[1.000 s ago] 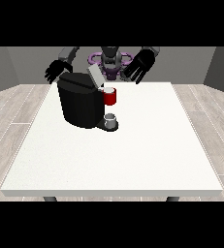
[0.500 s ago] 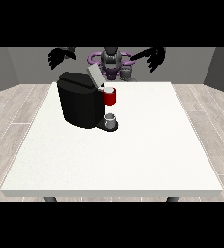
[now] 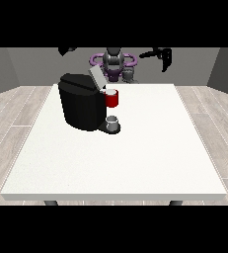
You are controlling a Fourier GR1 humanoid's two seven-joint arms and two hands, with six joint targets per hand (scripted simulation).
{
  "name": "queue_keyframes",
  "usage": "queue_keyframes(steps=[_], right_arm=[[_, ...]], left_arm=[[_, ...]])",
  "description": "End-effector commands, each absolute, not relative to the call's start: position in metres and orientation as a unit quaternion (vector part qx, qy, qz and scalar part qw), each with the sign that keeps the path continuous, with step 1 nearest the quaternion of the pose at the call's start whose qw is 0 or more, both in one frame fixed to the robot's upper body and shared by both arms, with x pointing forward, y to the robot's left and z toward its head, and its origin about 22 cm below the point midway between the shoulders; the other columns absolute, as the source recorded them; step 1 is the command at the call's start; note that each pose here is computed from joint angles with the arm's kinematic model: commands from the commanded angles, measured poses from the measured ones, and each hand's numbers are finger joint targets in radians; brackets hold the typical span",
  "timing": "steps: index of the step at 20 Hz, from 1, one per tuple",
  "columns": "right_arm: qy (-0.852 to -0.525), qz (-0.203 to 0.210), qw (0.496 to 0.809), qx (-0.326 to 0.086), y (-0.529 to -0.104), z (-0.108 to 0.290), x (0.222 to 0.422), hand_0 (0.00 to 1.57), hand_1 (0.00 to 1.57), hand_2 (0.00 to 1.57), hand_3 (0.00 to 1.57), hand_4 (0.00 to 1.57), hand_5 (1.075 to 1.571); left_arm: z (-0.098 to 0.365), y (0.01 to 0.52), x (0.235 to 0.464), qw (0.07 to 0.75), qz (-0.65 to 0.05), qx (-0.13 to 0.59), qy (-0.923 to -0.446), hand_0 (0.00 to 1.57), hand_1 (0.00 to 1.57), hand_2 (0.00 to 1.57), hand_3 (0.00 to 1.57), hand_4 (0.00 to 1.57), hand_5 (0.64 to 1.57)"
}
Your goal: Insert the coffee pod into the coffee machine and close the lid
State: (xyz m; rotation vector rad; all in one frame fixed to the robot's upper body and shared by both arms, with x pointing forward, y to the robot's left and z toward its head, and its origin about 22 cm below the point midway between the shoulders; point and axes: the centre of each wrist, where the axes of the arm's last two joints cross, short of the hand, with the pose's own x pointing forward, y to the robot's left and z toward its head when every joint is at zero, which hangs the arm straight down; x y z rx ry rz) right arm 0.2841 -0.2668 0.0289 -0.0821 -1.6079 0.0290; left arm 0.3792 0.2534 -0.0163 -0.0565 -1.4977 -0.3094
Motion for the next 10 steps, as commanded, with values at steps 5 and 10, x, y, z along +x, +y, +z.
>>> queue_keyframes(steps=[5, 10], right_arm=[[-0.745, 0.058, 0.663, -0.036, -0.256, 0.044, 0.303, 0.0, 0.0, 0.0, 0.0, 0.14, 1.571], [-0.744, 0.067, 0.664, -0.034, -0.27, 0.029, 0.303, 0.0, 0.0, 0.0, 0.0, 0.0, 1.571]], left_arm=[[-0.029, 0.235, 0.361, 0.705, -0.104, -0.088, -0.696, 0.0, 0.0, 0.0, 0.0, 0.14, 1.571], [-0.013, 0.239, 0.353, 0.693, -0.102, -0.088, -0.708, 0.0, 0.0, 0.0, 0.0, 0.0, 1.571]])
